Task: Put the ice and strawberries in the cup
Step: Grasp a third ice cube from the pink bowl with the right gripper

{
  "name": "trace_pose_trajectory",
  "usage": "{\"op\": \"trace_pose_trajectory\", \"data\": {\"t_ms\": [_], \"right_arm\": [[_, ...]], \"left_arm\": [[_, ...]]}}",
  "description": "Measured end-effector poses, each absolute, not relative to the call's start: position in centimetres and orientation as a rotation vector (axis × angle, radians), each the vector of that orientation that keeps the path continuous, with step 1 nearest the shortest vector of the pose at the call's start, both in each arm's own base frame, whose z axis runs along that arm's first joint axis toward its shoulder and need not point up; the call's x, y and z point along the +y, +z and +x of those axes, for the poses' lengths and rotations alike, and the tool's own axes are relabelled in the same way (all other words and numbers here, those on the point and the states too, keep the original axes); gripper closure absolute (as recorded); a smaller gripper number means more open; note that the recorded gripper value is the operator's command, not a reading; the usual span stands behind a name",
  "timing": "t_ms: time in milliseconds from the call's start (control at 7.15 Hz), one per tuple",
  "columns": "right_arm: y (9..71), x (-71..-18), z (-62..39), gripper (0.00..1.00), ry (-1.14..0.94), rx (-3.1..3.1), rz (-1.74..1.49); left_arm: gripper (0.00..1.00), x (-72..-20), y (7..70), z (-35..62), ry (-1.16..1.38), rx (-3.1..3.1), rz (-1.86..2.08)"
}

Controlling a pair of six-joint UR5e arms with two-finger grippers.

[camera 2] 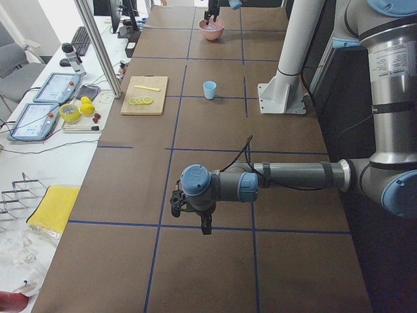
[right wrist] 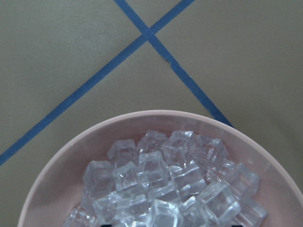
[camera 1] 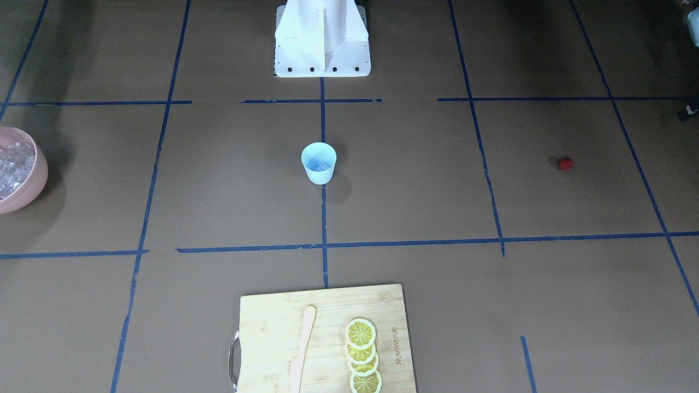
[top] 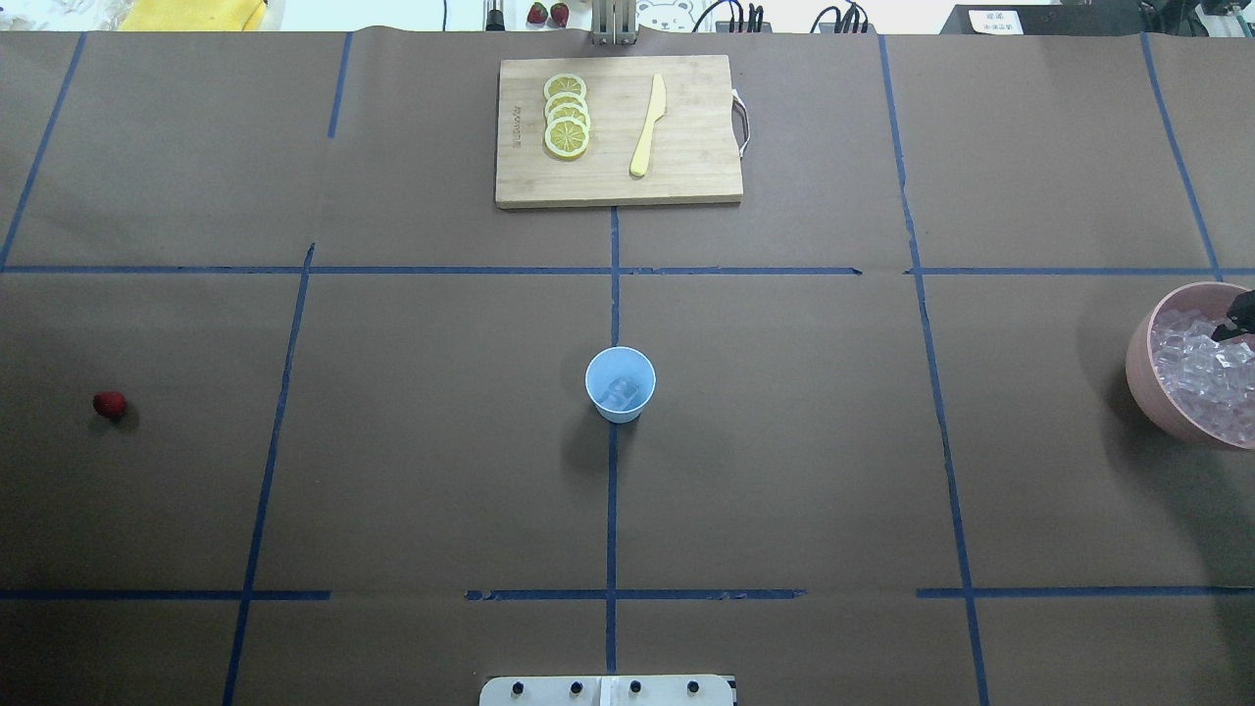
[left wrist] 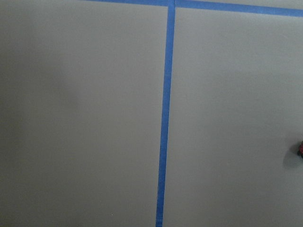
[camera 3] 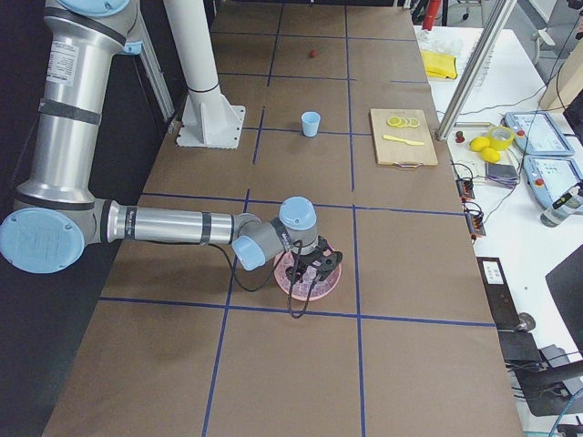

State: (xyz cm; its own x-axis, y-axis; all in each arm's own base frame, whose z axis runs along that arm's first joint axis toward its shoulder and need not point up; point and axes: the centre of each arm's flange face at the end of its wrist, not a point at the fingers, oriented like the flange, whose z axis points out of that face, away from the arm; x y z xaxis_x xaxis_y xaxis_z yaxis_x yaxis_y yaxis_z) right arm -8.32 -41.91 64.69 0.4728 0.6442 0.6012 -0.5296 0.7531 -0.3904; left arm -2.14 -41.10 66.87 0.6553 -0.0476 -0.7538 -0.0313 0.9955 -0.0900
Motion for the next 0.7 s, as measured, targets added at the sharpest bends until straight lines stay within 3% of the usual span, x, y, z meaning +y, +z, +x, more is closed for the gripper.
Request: {"op": "trace_pose_trajectory", "data": {"t_ms": [699], "right_arm": [[65.50, -42.09, -8.48, 0.26, 0.736, -0.790, -0.170]], "left_arm": [[0.00, -40.81, 66.75, -2.23, -0.010, 0.857, -0.096]]}}
